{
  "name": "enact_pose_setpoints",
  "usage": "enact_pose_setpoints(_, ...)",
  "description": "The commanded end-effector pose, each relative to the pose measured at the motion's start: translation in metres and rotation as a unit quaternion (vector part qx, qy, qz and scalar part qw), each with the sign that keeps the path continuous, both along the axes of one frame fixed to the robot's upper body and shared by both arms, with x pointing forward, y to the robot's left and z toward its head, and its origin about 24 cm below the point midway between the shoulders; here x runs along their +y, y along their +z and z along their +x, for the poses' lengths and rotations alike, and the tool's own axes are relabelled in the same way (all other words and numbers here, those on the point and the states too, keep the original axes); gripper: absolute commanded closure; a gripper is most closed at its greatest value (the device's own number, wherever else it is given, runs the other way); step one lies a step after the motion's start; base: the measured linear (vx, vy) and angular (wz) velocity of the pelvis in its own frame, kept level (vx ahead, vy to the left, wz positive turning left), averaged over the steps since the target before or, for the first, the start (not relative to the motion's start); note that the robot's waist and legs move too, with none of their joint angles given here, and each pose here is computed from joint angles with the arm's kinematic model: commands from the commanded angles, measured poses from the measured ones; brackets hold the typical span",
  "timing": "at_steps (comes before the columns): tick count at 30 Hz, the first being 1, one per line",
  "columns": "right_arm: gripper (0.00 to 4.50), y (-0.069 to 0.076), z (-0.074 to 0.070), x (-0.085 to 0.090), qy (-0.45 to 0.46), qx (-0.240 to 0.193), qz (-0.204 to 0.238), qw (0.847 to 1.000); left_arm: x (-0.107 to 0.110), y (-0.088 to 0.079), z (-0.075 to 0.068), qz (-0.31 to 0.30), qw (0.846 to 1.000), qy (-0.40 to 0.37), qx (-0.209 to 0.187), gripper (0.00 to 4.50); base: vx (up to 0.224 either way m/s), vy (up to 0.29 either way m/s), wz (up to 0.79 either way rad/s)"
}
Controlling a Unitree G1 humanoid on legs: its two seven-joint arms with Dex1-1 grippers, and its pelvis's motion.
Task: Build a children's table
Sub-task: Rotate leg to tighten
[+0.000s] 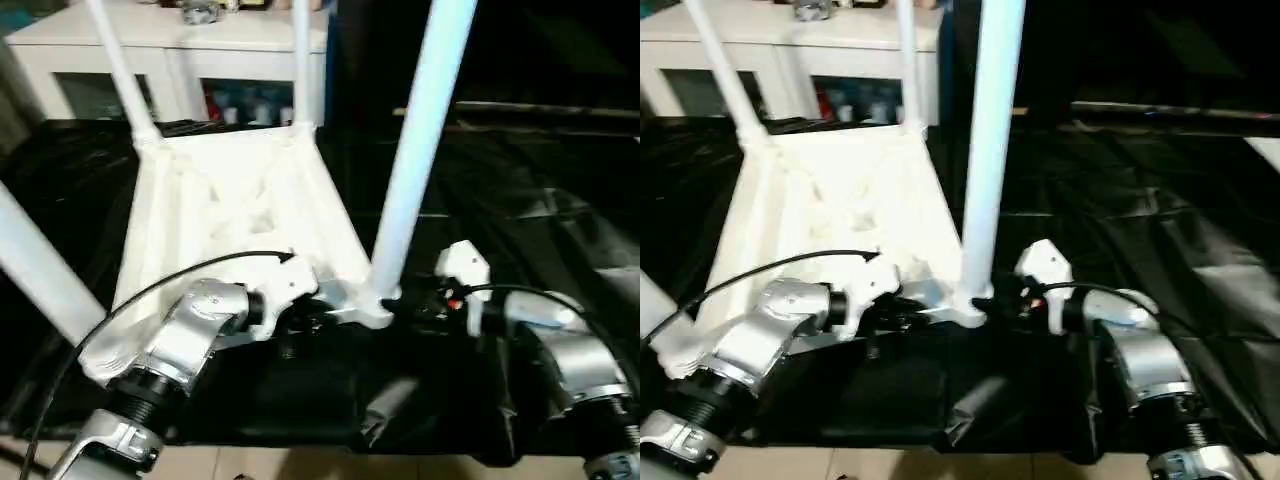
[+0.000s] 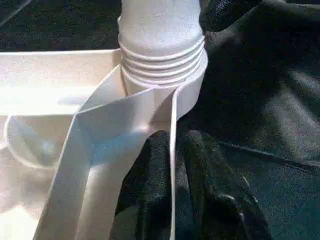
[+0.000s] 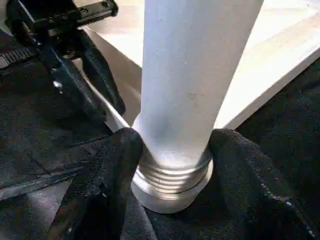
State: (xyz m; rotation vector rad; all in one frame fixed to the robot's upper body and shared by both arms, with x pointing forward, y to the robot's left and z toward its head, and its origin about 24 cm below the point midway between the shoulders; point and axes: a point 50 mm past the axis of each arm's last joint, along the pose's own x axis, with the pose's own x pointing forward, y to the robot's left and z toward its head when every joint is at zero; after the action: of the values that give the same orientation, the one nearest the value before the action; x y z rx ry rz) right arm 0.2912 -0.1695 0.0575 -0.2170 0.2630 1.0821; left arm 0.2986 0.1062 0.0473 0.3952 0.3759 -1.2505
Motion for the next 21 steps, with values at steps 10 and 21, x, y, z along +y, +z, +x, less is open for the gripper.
enact_pose_setpoints(10,1.95,0.0,-0.002,0.011,0.026,0.001,-0.008,1.0,0.007,0.001,0.009,0.044,0.999,0.016,-0.018,3.79,0.0,0.0,0.0)
enact_pose_setpoints(21,1.95,0.0,-0.002,0.01,0.027,0.0,-0.01,1.0,0.013,0.001,0.005,0.027,1.0,0.009,0.005,4.41,0.0,0.0,0.0)
